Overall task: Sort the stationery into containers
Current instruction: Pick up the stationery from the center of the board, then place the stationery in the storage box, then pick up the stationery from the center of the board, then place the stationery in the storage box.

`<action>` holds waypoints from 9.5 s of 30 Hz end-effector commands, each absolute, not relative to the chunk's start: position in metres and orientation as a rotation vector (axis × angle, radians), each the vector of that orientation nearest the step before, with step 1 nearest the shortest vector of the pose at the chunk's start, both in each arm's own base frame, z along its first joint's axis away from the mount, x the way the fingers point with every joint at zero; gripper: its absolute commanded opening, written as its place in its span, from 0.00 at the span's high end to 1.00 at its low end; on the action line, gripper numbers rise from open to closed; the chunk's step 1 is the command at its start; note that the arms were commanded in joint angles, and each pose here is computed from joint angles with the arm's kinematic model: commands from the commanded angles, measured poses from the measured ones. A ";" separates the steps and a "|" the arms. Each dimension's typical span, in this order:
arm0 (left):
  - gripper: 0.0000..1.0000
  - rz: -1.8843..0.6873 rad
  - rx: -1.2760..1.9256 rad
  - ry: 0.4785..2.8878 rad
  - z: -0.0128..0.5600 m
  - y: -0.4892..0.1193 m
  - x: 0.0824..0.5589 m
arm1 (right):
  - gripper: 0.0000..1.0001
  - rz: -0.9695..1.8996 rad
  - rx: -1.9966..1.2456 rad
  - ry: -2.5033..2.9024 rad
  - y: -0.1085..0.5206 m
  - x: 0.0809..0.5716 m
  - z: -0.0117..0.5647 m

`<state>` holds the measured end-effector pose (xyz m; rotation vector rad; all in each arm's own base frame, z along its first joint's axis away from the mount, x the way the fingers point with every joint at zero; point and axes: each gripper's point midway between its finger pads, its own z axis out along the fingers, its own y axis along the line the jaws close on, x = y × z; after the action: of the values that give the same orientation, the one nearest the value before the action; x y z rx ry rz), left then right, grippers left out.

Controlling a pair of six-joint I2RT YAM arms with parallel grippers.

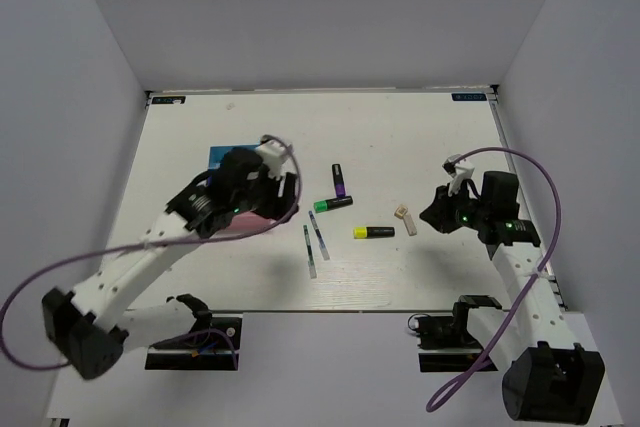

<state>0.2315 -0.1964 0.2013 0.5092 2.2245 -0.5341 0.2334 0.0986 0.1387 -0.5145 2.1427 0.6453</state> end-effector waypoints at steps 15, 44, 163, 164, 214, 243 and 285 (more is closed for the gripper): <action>0.28 -0.181 0.067 2.606 0.100 -0.315 0.384 | 0.14 0.398 -0.383 2.212 0.073 0.255 0.148; 0.34 -0.093 0.007 2.645 0.029 -0.340 0.404 | 0.16 0.373 -0.446 2.216 0.083 0.254 0.148; 0.65 -0.262 -1.653 1.804 0.110 -0.075 0.449 | 0.18 0.400 -0.458 2.214 0.086 0.249 0.144; 0.60 -0.262 -1.651 1.808 0.110 -0.076 0.449 | 0.18 0.401 -0.459 2.213 0.086 0.249 0.144; 0.48 -0.129 1.610 2.218 0.064 -0.341 0.325 | 0.94 0.590 -0.777 2.097 0.116 0.223 0.147; 0.40 -0.055 1.583 2.341 0.009 -0.317 0.338 | 0.94 0.608 -0.780 2.100 0.117 0.221 0.146; 1.00 -0.172 0.957 1.968 0.189 -0.140 0.425 | 0.94 0.633 -0.800 2.075 0.122 0.217 0.150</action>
<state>0.4033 -0.1465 0.1385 0.9651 2.1639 -0.1321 0.2197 0.1173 0.1431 -0.7756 2.1066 0.6118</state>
